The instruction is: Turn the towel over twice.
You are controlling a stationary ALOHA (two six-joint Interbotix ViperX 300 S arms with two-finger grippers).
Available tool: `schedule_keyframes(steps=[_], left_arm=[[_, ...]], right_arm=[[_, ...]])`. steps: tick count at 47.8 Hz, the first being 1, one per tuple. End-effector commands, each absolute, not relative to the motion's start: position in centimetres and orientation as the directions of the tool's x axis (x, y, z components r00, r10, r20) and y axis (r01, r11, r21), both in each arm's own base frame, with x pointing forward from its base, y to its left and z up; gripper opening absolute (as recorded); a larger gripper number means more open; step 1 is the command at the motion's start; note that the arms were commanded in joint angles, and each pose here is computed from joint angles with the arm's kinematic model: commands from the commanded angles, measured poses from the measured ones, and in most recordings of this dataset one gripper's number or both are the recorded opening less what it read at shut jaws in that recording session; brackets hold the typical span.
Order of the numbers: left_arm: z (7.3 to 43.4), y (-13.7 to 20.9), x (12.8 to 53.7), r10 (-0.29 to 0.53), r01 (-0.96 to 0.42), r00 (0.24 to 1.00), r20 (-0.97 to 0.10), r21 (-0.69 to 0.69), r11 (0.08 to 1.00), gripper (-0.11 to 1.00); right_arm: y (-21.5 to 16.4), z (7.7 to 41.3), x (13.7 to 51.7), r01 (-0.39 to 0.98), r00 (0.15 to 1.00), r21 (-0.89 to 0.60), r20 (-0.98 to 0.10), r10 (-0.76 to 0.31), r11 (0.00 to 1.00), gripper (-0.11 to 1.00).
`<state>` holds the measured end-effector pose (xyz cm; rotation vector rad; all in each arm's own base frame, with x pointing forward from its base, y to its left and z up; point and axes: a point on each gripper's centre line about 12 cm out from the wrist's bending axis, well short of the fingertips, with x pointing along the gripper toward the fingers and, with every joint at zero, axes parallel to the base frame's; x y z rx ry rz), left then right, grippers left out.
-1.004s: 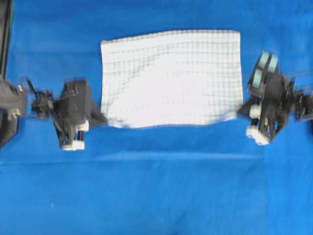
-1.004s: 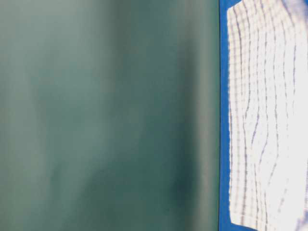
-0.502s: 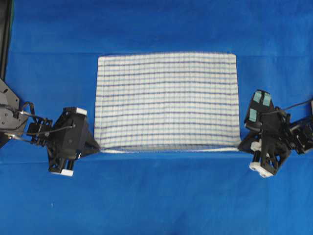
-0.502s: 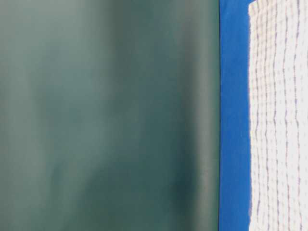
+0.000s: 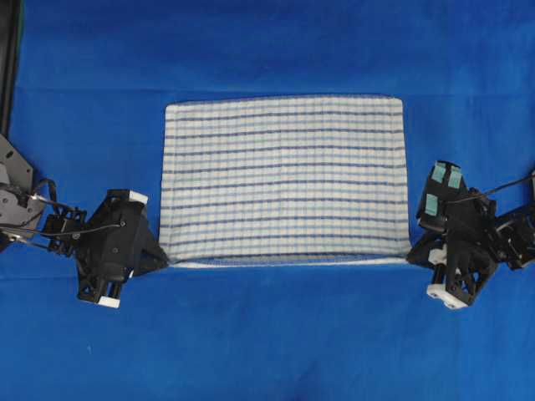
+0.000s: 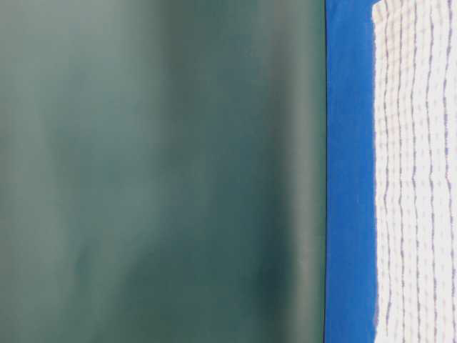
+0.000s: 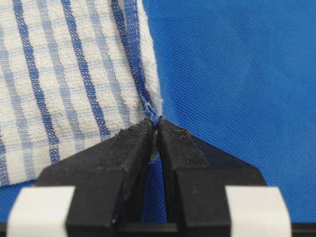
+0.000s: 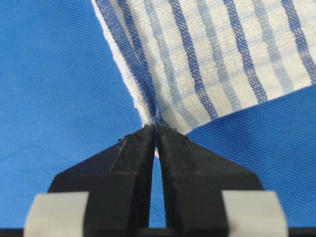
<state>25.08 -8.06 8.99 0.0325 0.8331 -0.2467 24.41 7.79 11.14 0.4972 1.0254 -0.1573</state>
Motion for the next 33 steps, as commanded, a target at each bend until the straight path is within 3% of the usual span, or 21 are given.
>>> schedule_keyframes(steps=[1,6,10,14,17,21,24,33], left_arm=[[10.1,-8.1,25.5,-0.207,0.227,0.666,-0.717,-0.070,0.971,0.04],[10.7,-7.6,25.7,-0.196,0.210,0.668,-0.718,-0.071,0.975,0.04],[11.5,-7.5,25.9,-0.193,0.204,0.675,-0.713,-0.071,0.976,0.09],[12.5,-7.5,26.0,-0.195,0.205,0.682,-0.705,-0.072,0.976,0.30],[13.2,-7.5,26.1,-0.197,0.208,0.688,-0.698,-0.071,0.976,0.49],[14.6,-7.6,26.1,-0.202,0.219,0.697,-0.688,-0.065,0.974,0.72],[15.7,-7.5,26.1,-0.204,0.222,0.705,-0.679,-0.062,0.973,0.84],[20.0,-5.8,26.1,-0.176,0.190,0.780,-0.601,-0.041,0.981,0.78]], right_arm=[[8.0,11.8,25.0,0.340,0.541,0.337,-0.834,0.111,0.878,0.05],[7.8,12.1,25.3,0.344,0.545,0.333,-0.832,0.102,0.878,0.08],[7.7,12.3,25.6,0.345,0.545,0.322,-0.833,0.091,0.882,0.31],[7.6,12.8,25.8,0.340,0.547,0.302,-0.834,0.074,0.891,0.56],[7.4,13.4,26.0,0.329,0.553,0.281,-0.831,0.057,0.901,0.68],[7.1,14.8,26.3,0.315,0.574,0.254,-0.818,0.030,0.914,0.66],[6.8,16.1,26.5,0.302,0.596,0.236,-0.803,0.010,0.924,0.64],[5.5,20.6,26.5,0.240,0.696,0.145,-0.715,-0.066,0.960,0.65]])
